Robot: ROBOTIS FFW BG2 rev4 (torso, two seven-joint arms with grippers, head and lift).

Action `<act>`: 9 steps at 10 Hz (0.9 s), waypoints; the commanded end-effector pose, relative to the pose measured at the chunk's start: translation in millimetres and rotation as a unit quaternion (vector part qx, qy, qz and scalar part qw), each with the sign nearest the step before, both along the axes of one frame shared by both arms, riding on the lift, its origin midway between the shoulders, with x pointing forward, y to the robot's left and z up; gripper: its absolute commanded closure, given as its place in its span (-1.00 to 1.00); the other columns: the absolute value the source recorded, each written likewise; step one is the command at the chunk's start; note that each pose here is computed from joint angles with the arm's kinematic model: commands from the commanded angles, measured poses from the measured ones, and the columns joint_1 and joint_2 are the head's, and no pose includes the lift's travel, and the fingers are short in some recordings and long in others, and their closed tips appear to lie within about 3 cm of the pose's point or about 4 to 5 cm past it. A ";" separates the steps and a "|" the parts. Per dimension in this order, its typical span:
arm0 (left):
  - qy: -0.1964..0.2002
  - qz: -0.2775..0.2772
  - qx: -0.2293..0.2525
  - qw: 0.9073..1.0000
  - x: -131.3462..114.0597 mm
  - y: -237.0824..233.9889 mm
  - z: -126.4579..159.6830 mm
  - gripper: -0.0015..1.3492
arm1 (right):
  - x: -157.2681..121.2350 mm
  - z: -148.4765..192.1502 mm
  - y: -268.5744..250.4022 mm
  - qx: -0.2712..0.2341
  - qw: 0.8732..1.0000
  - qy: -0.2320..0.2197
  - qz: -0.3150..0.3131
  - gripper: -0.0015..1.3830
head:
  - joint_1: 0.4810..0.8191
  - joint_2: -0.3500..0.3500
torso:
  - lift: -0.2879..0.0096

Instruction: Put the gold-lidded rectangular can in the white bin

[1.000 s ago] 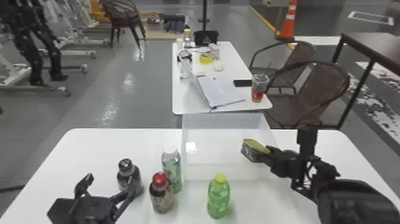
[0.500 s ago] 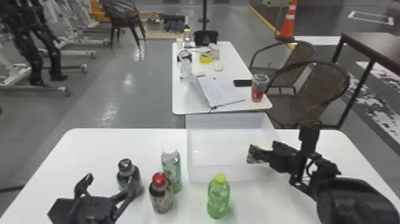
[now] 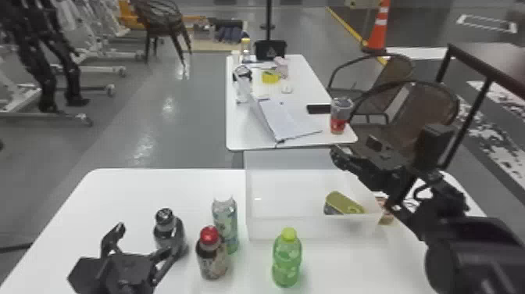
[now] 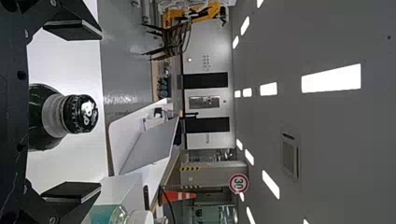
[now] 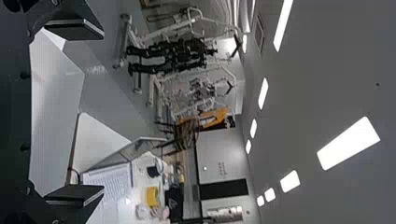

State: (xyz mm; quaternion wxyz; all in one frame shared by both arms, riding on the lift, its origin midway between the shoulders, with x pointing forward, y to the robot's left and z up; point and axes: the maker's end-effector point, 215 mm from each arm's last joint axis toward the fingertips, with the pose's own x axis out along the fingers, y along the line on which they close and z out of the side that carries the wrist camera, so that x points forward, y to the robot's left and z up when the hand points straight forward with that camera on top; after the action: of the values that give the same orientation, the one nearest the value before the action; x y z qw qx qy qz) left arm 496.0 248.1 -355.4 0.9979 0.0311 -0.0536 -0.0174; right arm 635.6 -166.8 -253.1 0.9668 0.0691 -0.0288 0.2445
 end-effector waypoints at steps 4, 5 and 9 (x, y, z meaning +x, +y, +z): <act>-0.007 0.006 -0.005 1.000 -4.2 -1.8 2.8 -0.77 | -98.8 -76.8 -38.2 0.030 0.995 0.035 -0.091 -0.80 | -0.60 0.00 | 0.26; -0.007 0.005 -0.007 1.000 -4.1 -4.2 2.8 -0.77 | -120.3 -98.1 -37.0 0.036 0.994 0.051 -0.093 -0.80 | -0.60 0.00 | 0.26; 0.023 0.014 0.000 1.000 -30.2 3.5 -11.0 -0.77 | -164.1 -132.9 -33.9 0.017 0.987 0.073 -0.139 -0.80 | -0.60 0.00 | 0.26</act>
State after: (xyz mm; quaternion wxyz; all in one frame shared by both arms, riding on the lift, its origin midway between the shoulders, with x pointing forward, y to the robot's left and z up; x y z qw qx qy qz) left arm 470.6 250.8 -362.6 0.9988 0.0313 -0.0370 -0.0059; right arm 473.4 -201.0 -387.5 0.9885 0.1069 0.0296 0.1026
